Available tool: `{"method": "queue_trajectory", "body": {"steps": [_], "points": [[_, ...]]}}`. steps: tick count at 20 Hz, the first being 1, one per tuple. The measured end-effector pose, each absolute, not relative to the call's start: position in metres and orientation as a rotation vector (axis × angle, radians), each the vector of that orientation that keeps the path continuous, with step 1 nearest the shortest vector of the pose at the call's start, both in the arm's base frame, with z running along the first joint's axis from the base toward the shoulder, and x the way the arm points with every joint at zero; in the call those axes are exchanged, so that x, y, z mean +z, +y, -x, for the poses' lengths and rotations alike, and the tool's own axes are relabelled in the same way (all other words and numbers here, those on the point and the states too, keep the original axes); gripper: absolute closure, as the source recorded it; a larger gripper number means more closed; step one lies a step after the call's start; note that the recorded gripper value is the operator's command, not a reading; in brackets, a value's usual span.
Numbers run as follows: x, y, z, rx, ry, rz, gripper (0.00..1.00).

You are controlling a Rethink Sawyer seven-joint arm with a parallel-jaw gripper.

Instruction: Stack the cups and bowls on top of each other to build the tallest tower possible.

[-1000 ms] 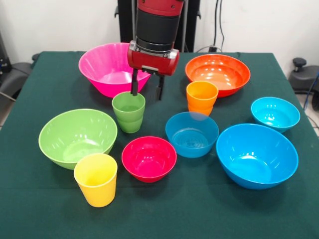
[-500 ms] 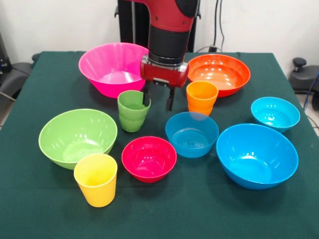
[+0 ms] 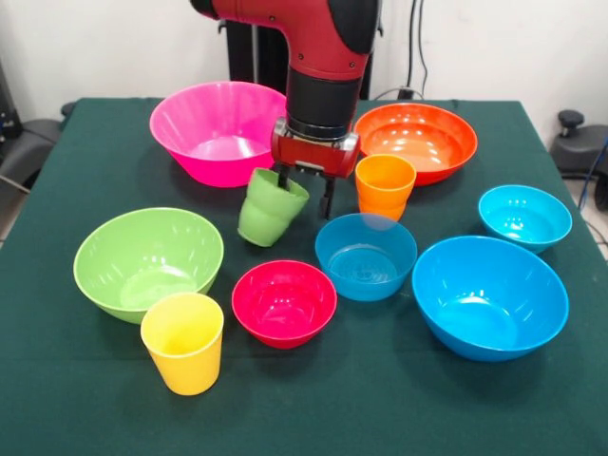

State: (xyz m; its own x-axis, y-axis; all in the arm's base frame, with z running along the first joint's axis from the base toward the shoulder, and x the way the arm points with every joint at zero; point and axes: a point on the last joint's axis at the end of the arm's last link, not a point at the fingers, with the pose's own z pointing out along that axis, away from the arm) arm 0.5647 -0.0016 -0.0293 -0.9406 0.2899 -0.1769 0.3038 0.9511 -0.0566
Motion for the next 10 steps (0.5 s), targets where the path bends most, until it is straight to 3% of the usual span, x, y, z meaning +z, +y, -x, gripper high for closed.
{"method": "queue_trajectory", "body": {"steps": [10], "points": [[-0.013,-0.009,-0.575,-0.134,2.904,-0.455,0.0]]}}
